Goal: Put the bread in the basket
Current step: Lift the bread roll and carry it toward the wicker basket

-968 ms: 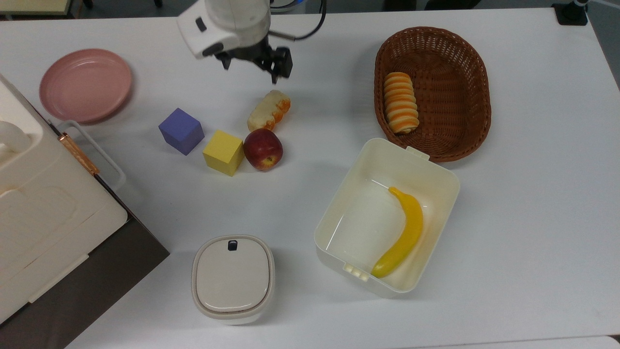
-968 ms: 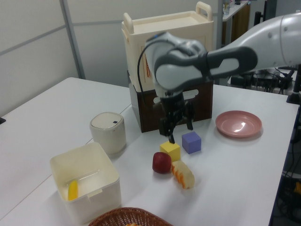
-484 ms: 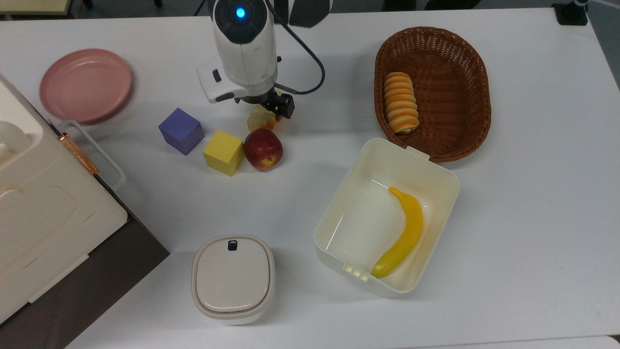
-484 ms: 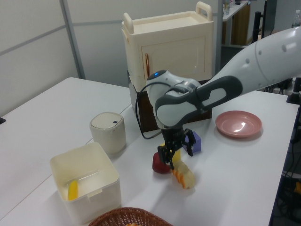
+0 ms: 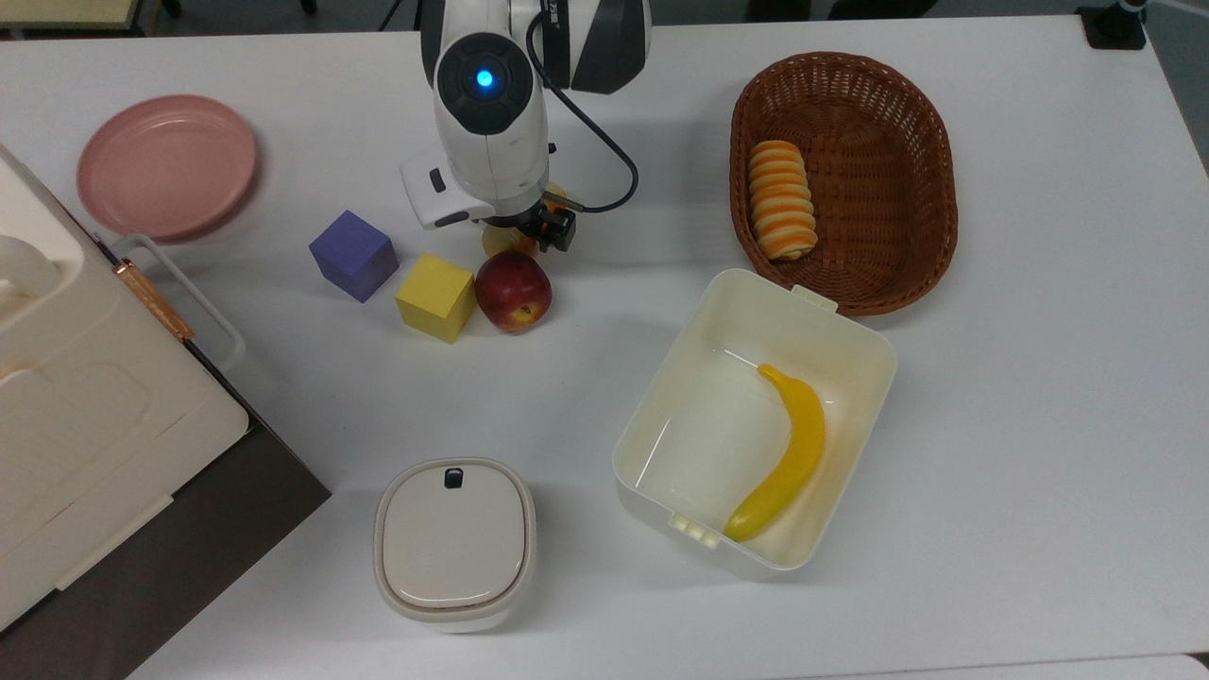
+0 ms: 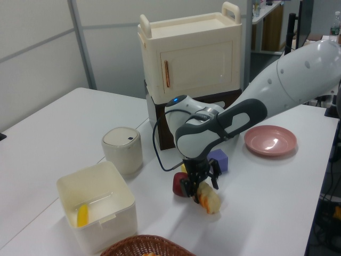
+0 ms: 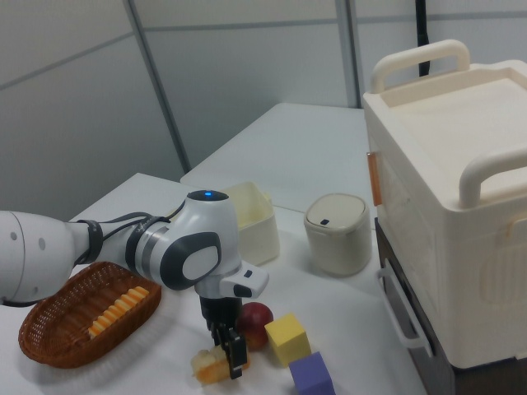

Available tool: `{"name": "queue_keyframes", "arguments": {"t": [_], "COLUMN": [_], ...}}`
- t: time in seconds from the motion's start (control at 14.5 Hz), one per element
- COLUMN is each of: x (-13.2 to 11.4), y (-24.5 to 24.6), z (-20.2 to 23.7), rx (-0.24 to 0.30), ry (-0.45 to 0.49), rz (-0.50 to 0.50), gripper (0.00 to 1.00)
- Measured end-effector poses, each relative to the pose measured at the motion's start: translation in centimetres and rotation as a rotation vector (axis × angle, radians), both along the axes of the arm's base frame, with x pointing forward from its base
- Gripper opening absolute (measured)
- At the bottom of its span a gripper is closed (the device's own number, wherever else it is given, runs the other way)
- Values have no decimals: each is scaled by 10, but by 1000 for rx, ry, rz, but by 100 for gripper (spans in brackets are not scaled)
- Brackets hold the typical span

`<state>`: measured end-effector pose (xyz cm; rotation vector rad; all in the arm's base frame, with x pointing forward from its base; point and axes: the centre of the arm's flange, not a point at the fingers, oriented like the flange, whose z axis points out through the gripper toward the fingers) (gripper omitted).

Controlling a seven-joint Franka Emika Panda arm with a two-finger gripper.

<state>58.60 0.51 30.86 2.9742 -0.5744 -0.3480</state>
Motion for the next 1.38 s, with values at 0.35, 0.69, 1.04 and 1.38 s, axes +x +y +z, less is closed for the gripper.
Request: {"name": "queue_keyframes", "arguments": {"t": [0.35, 0.69, 1.04, 1.38], "x": [0, -2, -13, -34], "y": [6, 24, 112, 223], "z": [-2, 36, 84, 118], "rx": [3, 16, 49, 94], "ry": [2, -3, -41, -101], "rz": [12, 51, 205, 404], "gripper": [31, 30, 31, 33]}}
